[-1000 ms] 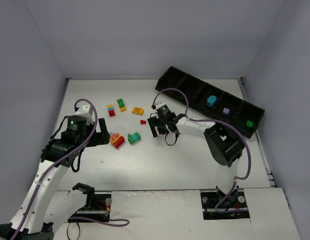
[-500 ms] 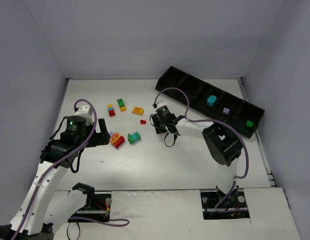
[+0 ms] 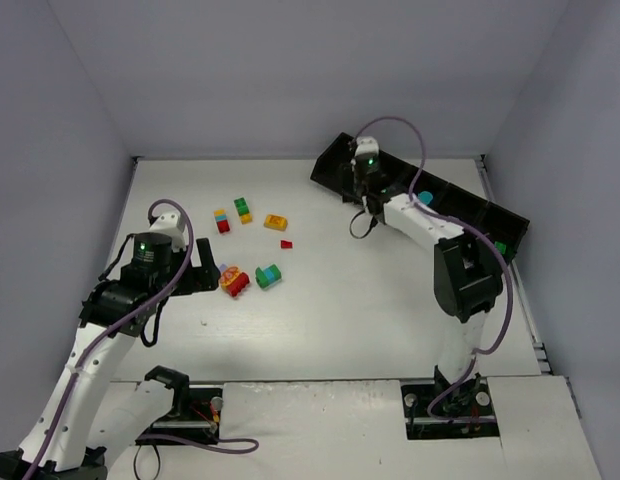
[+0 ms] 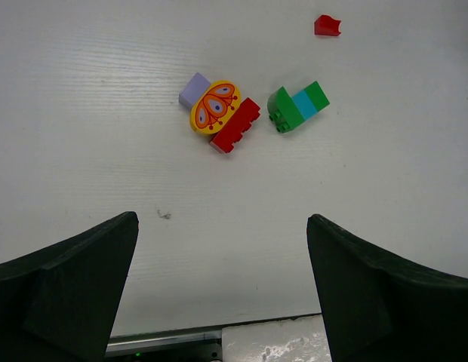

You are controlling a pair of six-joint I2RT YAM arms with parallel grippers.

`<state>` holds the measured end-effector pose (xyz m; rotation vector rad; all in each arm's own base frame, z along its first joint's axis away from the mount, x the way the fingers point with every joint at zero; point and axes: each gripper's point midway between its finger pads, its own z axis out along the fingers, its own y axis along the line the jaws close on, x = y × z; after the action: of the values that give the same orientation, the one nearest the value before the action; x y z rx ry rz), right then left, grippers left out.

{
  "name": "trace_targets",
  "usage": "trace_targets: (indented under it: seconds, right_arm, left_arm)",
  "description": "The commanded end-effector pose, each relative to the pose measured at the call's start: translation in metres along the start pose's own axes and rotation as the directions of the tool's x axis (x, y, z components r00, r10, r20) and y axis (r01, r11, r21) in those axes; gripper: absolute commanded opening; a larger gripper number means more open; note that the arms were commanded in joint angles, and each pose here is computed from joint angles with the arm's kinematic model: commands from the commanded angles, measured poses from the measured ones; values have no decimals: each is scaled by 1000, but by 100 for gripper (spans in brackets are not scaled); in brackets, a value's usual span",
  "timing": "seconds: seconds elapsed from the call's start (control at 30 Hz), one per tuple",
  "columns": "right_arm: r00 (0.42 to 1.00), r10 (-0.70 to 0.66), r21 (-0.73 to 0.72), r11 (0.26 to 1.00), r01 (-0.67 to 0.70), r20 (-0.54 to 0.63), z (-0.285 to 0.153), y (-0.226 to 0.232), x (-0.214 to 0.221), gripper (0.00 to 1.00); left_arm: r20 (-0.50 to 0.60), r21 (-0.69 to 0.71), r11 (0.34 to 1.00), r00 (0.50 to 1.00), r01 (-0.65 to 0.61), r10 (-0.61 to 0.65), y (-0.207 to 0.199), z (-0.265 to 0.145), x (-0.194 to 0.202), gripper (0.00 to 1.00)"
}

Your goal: Sort the legos into containers by color

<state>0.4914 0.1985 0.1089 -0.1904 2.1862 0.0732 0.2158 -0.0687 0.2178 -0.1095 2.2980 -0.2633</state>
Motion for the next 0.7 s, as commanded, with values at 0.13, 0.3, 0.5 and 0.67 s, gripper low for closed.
trace_targets:
  seconds: [0.13, 0.3, 0.5, 0.67]
  right_arm:
    - [986, 40, 107, 993, -58, 160, 31, -59, -81, 20]
    - [979, 65, 149, 984, -95, 195, 52, -87, -101, 33]
    - [980, 43, 151, 986, -74, 196, 66, -95, -109, 71]
    - [972, 18, 75, 996, -37, 233, 43, -76, -129, 76]
  left_arm:
    - [88, -13, 1000, 996, 11, -10, 0, -13, -22, 87]
    - [95, -30, 999, 995, 18, -15, 3, -14, -23, 87]
    - [91, -44, 999, 996, 22, -18, 5, -13, -23, 87]
    - [85, -50, 998, 996, 25, -20, 6, -11, -22, 87]
